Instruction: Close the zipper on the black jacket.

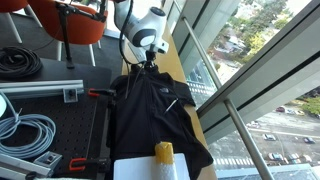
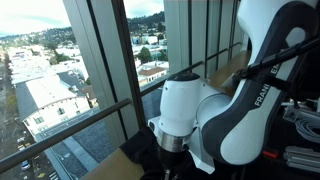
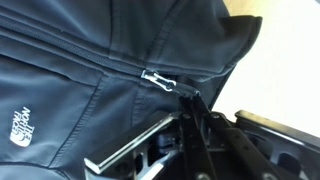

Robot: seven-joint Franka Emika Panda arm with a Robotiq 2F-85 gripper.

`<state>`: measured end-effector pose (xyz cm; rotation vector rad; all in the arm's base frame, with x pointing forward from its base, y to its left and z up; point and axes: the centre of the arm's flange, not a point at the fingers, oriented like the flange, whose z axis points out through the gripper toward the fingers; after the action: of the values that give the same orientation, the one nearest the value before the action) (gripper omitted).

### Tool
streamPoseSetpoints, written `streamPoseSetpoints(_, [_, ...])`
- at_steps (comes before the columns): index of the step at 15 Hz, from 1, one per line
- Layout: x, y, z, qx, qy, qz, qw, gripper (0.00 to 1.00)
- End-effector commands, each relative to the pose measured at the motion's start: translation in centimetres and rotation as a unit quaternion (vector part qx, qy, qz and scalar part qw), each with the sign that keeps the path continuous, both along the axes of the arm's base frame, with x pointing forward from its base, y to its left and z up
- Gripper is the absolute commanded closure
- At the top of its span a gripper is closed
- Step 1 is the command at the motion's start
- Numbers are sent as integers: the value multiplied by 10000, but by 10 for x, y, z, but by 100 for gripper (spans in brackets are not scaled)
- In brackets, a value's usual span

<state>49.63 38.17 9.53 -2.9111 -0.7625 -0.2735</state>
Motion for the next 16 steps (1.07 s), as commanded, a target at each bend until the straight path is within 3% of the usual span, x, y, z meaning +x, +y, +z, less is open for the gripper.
streamPoseSetpoints(1, [5, 34, 2, 69, -28, 47, 10000, 98])
streamPoseSetpoints(16, [6, 72, 1, 39, -15, 199, 9998, 98])
